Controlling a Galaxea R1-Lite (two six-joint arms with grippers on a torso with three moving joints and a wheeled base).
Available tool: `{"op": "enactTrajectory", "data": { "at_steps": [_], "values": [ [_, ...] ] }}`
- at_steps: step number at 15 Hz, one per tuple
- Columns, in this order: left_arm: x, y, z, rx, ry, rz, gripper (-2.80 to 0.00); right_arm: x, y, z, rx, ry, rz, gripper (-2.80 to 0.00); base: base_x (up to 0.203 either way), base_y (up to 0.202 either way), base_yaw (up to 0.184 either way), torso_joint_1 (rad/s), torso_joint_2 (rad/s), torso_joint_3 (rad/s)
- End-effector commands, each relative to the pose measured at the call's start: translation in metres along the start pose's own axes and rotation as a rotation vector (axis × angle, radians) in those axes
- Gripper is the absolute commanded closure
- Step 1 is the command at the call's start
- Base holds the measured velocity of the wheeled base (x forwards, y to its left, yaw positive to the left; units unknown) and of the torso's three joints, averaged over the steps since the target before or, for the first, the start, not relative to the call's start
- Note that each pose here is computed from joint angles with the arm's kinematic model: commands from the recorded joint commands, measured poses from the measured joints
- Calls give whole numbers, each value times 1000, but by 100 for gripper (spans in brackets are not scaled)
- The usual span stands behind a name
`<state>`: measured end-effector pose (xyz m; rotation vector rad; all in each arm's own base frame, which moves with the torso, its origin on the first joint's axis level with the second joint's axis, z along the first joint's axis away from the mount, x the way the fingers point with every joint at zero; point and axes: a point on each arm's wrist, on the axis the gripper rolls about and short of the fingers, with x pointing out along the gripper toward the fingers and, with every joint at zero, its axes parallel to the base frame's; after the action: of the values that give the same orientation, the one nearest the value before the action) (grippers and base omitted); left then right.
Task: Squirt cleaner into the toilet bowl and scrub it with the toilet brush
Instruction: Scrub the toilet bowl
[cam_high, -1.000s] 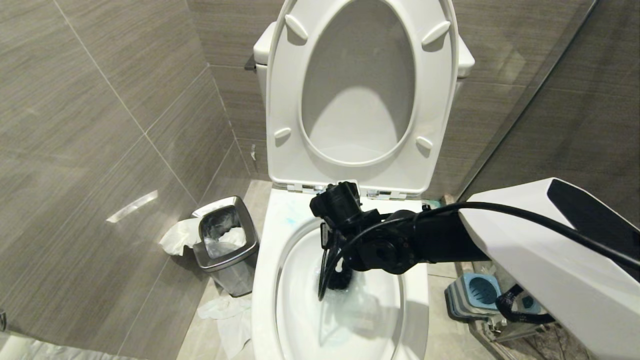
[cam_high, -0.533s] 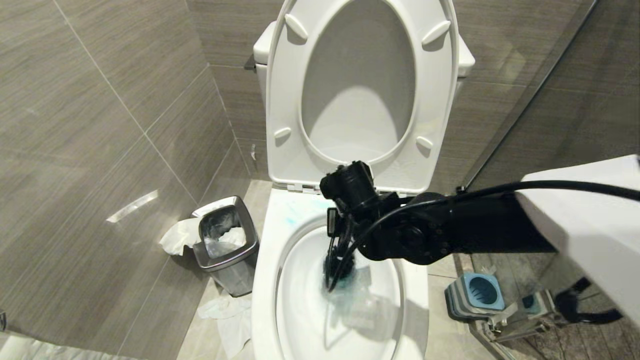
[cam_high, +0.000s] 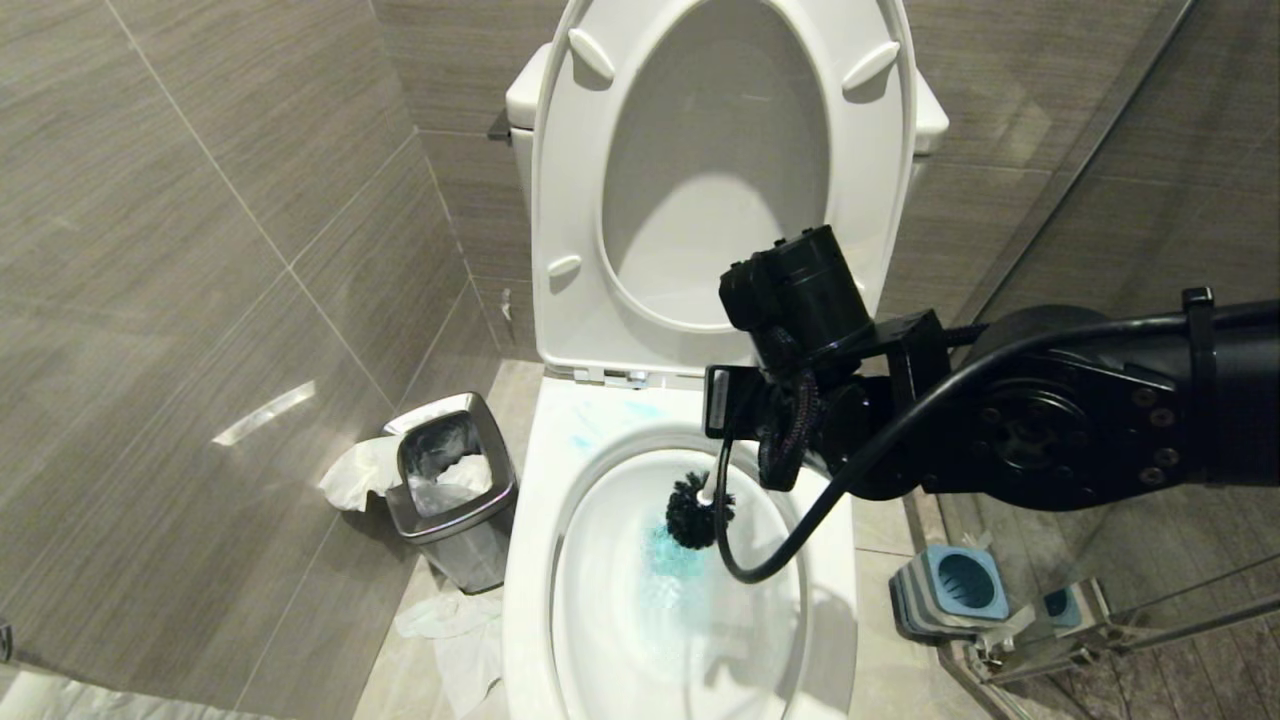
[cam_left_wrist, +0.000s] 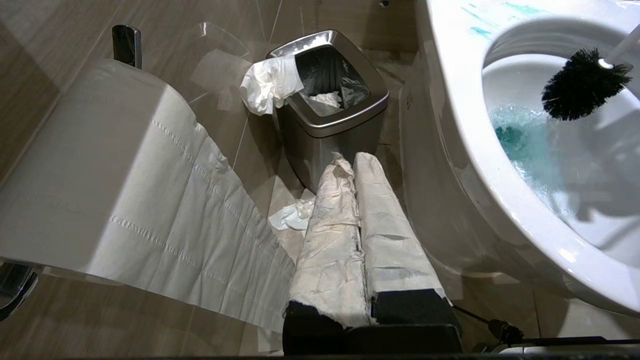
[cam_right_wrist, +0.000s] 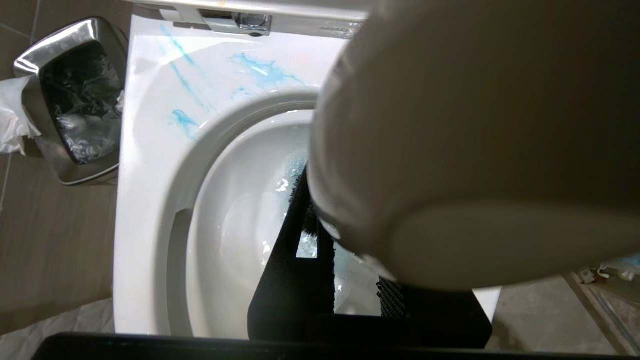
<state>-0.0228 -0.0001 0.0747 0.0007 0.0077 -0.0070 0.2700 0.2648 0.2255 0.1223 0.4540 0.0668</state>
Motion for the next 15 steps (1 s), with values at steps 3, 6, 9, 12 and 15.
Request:
{"op": "enactTrajectory", "data": {
  "at_steps": [3, 6, 9, 12, 15],
  "values": [
    [0, 0, -1, -1, 5, 1, 0, 37, -2, -15, -10, 38, -65, 0, 0, 0, 0, 0, 0, 0],
    [0, 0, -1, -1, 5, 1, 0, 67, 1, -17, 2, 41, -96, 0, 0, 0, 0, 0, 0, 0],
    [0, 0, -1, -1, 5, 1, 0, 78, 11, -8, 29, 14, -67, 0, 0, 0, 0, 0, 0, 0],
    [0, 0, -1, -1, 5, 1, 0, 82, 29, -5, 31, -13, -29, 0, 0, 0, 0, 0, 0, 0],
    [0, 0, -1, -1, 5, 1, 0, 74, 55, -19, -18, -2, 29, 0, 0, 0, 0, 0, 0, 0]
  ]
}}
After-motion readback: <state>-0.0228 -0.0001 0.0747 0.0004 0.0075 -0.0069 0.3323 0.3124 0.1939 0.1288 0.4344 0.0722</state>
